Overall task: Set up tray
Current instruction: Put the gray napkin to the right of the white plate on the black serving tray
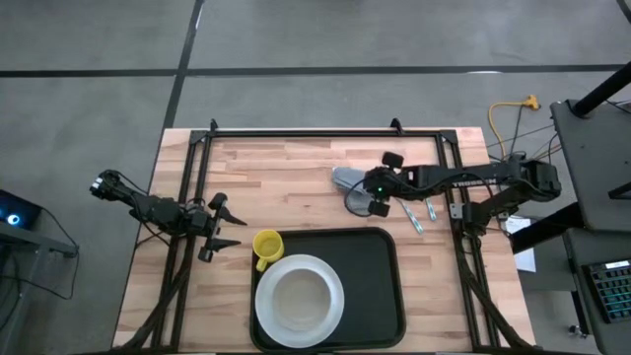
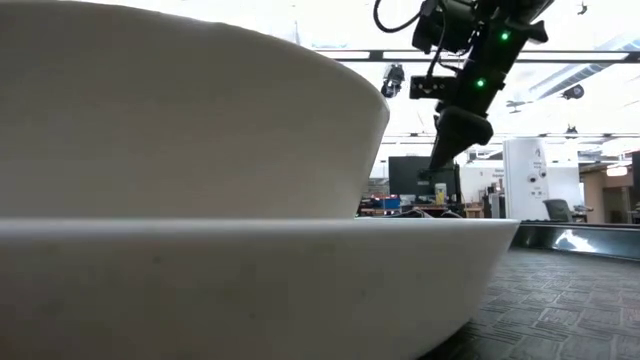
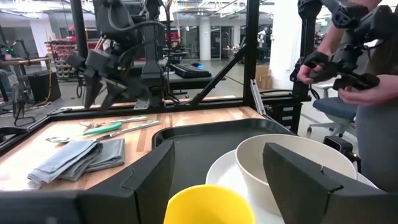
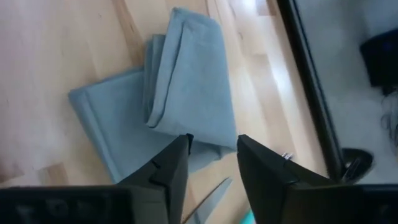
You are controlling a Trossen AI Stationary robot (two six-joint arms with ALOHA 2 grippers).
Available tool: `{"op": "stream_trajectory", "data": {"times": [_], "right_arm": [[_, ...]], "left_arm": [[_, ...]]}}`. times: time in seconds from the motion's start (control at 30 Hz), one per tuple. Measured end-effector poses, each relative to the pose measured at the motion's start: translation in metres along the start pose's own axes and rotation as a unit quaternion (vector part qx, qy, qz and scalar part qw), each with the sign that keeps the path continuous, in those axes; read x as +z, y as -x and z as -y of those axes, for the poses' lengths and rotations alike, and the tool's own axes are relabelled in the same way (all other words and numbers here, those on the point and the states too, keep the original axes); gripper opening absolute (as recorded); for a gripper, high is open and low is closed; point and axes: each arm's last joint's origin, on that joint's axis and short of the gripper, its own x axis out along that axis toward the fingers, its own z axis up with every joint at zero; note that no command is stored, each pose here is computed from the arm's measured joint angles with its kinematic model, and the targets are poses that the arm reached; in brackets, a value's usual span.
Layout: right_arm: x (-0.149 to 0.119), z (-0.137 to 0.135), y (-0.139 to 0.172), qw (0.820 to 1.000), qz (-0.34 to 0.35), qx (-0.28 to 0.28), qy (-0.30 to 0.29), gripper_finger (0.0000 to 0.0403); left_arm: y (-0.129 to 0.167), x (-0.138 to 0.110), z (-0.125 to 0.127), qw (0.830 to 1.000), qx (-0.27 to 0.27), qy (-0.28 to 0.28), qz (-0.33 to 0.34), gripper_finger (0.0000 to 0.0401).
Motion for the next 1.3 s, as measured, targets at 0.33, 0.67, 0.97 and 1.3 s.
{"op": "stream_trajectory", "data": {"times": [0.33,0.67,0.97,1.3], "right_arm": [[-0.009,-0.010,-0.009,0.996,0.017,0.075,0.045,0.0234],[-0.015,-0.018,-0.033,0.995,0.016,0.065,0.071,0.0251],[-0.013,-0.024,-0.050,0.996,0.009,0.035,0.085,0.0251],[-0.015,-0.025,-0.060,0.994,-0.004,0.009,0.109,0.0251]], "left_arm": [[0.000,0.000,0.000,1.000,0.000,0.000,0.000,0.0224],[0.000,0.000,0.000,1.000,0.000,0.000,0.000,0.0224],[0.000,0.000,0.000,1.000,0.000,0.000,0.000,0.0224],[0.000,0.000,0.000,1.000,0.000,0.000,0.000,0.0224]]}}
